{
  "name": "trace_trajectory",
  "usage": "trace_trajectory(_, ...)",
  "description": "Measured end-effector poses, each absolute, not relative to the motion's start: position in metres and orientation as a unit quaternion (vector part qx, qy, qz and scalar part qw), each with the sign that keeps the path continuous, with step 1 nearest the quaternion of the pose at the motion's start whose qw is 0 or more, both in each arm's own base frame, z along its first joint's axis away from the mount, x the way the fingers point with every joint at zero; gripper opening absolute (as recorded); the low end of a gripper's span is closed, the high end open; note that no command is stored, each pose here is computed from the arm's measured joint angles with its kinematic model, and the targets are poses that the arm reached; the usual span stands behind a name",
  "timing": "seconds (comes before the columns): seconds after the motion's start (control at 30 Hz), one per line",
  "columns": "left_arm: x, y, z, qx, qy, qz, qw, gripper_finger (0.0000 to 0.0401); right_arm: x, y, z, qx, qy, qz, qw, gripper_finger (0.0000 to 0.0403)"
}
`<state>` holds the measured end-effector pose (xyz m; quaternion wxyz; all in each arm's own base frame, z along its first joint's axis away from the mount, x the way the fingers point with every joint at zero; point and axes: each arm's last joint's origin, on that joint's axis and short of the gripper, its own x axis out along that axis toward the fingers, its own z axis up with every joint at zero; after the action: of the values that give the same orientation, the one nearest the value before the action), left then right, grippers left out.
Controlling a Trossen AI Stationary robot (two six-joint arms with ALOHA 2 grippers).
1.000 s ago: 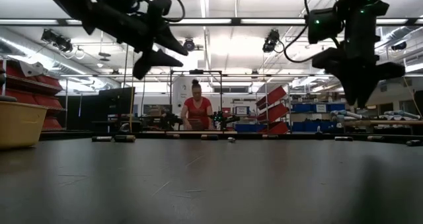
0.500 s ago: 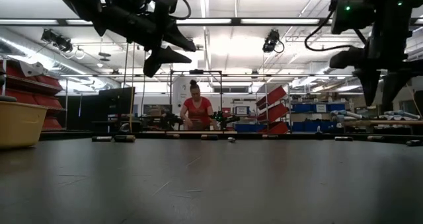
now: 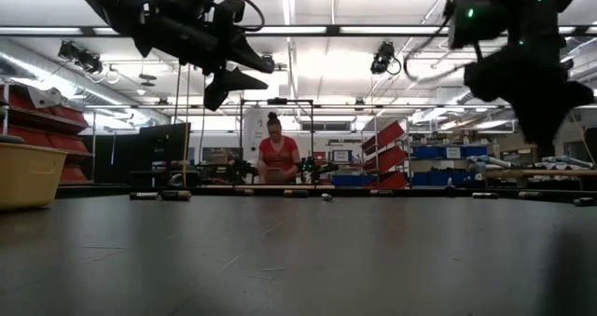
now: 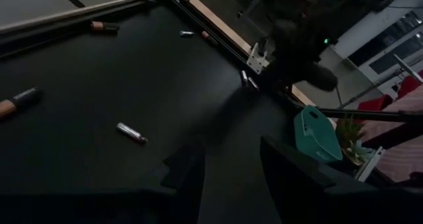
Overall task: Sort batteries
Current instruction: Put the silver battery into the green bin
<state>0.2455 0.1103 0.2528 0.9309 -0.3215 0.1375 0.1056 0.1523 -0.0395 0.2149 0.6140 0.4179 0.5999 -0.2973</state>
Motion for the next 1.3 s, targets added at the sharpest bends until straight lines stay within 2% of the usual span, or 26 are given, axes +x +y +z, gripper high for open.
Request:
trace_trajectory(0.17, 0.241, 0.119, 0.253, -0.334, 0.133, 0.108, 0.927, 0.0160, 0.157, -0.041, 0.193, 0.330, 0.731, -0.203, 0.562, 0.0126)
trace_trajectory(0.4, 0.241, 0.120, 0.253, -0.349, 0.129, 0.112, 0.921, 0.0160, 0.166, -0.046, 0.165, 0.233, 0.830, -0.117, 0.492, 0.0128)
trace_trajectory(0.57, 0.241, 0.121, 0.253, -0.369, 0.119, 0.138, 0.911, 0.0160, 0.183, -0.050, 0.161, 0.183, 0.855, -0.080, 0.479, 0.0128)
trace_trajectory(0.83, 0.240, 0.122, 0.253, -0.384, 0.113, 0.154, 0.904, 0.0160, 0.196, -0.058, 0.164, 0.060, 0.860, -0.042, 0.504, 0.0130)
trace_trajectory(1.03, 0.240, 0.122, 0.253, -0.391, 0.111, 0.156, 0.900, 0.0160, 0.194, -0.062, 0.155, 0.044, 0.881, -0.033, 0.470, 0.0138)
trace_trajectory(1.3, 0.240, 0.122, 0.253, -0.394, 0.111, 0.156, 0.899, 0.0160, 0.192, -0.061, 0.137, 0.042, 0.904, -0.026, 0.424, 0.0178)
